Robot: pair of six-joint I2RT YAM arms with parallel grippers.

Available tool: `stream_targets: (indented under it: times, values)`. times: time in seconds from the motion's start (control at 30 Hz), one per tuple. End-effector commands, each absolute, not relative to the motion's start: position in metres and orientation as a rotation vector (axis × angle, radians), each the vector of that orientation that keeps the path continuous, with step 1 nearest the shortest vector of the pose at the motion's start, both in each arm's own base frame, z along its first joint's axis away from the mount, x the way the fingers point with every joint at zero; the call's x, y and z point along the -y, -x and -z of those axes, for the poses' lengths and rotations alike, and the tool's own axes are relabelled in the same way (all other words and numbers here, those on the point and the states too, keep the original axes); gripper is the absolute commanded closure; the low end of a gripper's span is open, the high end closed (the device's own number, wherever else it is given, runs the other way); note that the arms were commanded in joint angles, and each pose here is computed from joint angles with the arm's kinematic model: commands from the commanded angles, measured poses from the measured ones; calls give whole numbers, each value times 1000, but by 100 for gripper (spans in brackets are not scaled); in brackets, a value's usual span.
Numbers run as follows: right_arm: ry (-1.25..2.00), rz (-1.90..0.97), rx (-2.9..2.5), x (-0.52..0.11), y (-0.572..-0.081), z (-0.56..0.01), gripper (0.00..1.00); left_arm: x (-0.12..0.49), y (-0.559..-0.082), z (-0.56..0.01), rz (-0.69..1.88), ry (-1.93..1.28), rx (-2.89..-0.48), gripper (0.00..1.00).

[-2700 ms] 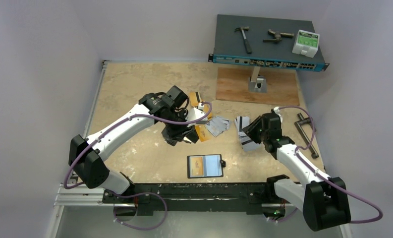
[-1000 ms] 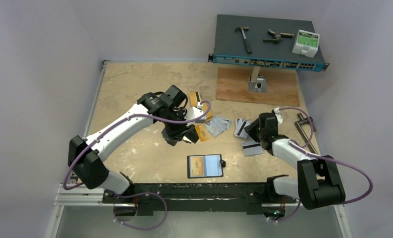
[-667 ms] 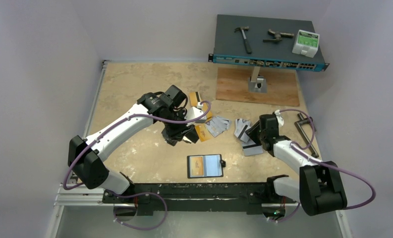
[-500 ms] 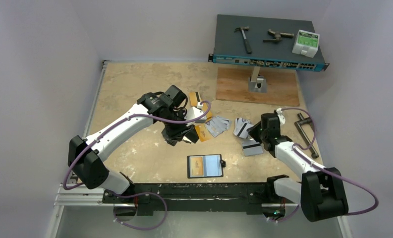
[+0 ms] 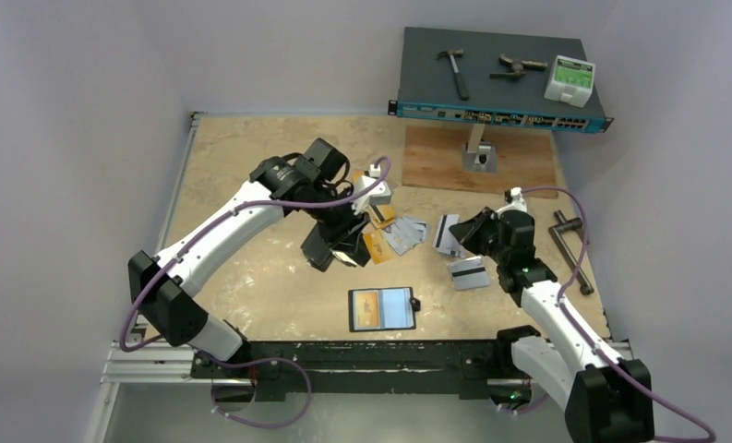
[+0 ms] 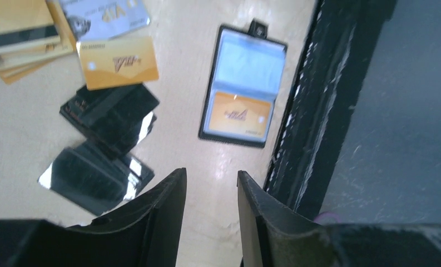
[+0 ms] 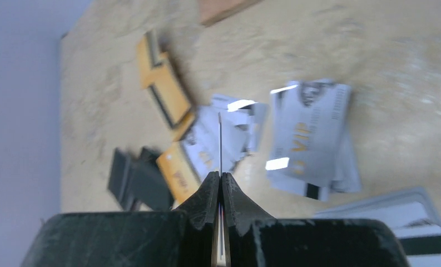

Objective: Put the credit cards into the card holder
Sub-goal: Pick up the credit card from the center of the board.

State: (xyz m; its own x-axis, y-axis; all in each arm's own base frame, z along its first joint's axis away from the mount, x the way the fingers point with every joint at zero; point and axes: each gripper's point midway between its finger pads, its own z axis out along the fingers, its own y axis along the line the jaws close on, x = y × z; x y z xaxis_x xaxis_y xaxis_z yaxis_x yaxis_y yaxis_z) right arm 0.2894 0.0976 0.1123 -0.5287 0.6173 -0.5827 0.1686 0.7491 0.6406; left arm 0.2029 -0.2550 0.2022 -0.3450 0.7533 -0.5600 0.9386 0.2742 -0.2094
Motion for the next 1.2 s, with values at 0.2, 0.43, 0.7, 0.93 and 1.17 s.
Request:
stream_targets:
  times: [0.2, 0.43, 0.7, 0.93, 1.17]
  values:
    - [151, -1139, -1739, -176, -258, -235, 100, 321, -238, -274, 1424, -1168, -1992, 46]
    - [347, -1359, -1623, -198, -229, -271, 100, 327, -254, -280, 1579, -1044, -1955, 39]
    - [449, -1530, -1583, -219, -213, -283, 100, 328, -242, -291, 1670, -1059, -1864, 44]
    - [482, -1596, -1564, -226, -207, -289, 100, 318, -217, -302, 1736, -1225, -1723, 64]
    - [479, -1623, -1541, -227, -207, -296, 100, 309, -195, -310, 1754, -1331, -1639, 80]
